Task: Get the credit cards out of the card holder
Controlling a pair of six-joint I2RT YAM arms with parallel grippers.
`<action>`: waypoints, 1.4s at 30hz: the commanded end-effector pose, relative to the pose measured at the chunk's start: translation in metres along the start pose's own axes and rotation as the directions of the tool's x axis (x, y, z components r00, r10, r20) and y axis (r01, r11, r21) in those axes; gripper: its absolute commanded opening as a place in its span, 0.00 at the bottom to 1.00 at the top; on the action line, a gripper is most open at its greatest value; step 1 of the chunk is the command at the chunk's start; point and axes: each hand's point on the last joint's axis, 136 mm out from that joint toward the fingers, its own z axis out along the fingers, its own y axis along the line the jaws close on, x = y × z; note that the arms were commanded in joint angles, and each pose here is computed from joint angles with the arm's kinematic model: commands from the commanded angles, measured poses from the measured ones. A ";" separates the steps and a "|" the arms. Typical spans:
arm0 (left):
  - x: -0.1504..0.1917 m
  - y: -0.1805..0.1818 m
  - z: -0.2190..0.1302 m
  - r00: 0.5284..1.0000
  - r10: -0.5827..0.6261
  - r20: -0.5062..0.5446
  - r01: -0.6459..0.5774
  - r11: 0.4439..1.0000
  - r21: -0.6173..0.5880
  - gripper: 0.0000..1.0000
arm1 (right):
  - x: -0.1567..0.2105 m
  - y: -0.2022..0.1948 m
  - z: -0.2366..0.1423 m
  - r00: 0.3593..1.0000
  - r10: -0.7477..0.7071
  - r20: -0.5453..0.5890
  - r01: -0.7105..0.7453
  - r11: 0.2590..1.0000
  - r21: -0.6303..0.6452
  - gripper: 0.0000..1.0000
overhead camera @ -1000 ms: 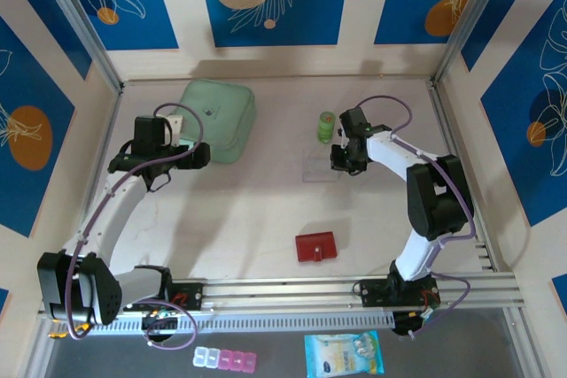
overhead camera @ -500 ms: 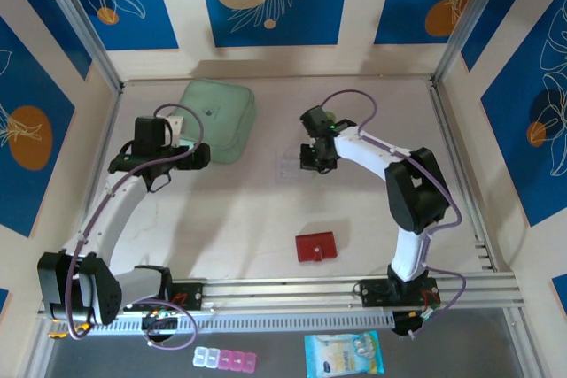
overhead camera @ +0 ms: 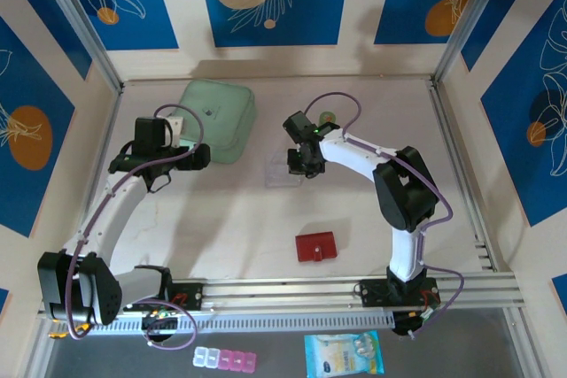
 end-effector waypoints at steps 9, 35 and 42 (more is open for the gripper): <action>0.005 -0.001 -0.003 1.000 0.020 -0.007 -0.020 1.000 0.003 1.00 | 0.014 -0.006 -0.052 1.000 0.010 0.007 -0.010 1.000 -0.017 0.34; 0.011 -0.002 -0.005 0.999 0.033 -0.014 -0.033 0.999 0.011 1.00 | 0.193 -0.030 -0.059 0.166 0.914 -0.370 -0.940 0.260 0.222 0.99; 0.011 -0.003 -0.004 0.999 0.033 -0.014 -0.033 0.999 0.014 1.00 | 0.221 -0.058 -0.049 0.059 0.951 -0.303 -0.966 0.131 0.224 0.99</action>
